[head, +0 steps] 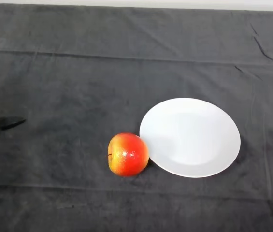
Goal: Move the apple to the plate
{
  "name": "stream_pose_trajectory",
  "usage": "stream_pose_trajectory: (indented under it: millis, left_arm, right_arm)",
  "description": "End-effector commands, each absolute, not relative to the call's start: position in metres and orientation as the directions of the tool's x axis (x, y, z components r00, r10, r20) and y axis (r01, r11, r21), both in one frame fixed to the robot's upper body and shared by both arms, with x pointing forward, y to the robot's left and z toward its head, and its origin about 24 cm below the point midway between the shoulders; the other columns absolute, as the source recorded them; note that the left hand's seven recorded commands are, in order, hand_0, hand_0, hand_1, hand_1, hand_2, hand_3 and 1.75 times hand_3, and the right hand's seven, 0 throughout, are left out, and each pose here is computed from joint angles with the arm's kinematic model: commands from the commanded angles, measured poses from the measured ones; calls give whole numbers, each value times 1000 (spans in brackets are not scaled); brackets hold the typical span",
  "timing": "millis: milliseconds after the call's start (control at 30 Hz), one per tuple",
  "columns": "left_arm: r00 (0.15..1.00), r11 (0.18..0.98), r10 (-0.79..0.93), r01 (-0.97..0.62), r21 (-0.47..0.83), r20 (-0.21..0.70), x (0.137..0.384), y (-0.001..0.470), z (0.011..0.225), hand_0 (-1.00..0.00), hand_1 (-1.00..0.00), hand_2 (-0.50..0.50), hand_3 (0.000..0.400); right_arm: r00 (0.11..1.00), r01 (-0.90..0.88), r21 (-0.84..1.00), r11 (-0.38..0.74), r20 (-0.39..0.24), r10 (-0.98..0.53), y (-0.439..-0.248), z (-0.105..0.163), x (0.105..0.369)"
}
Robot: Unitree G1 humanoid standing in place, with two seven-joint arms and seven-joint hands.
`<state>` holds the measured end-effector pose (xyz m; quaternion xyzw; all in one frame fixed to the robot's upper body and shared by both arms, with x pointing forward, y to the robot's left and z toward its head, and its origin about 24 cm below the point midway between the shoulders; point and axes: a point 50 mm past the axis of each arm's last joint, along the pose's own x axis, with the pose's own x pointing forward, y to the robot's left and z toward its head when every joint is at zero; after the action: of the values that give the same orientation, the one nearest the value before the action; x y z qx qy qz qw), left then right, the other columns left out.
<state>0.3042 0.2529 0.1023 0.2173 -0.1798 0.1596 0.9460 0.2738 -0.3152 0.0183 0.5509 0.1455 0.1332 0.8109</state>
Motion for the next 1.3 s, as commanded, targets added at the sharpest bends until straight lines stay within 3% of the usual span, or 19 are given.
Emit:
stream_pose_trajectory:
  millis: [33,533,1300]
  left_arm:
    - [904,854,194,-346,388,381,299,245,96,0,0,0,0]
    - [921,876,-48,-147,459,386,293,180,107,0,0,0,0]
    - [930,852,-265,102,513,256,299,128,74,0,0,0,0]
  right_arm:
    - [933,-51,922,383,-92,348,-328,22,268]
    - [933,-50,921,387,-95,346,-327,22,268]
    - [934,-48,921,387,-96,344,-327,22,268]
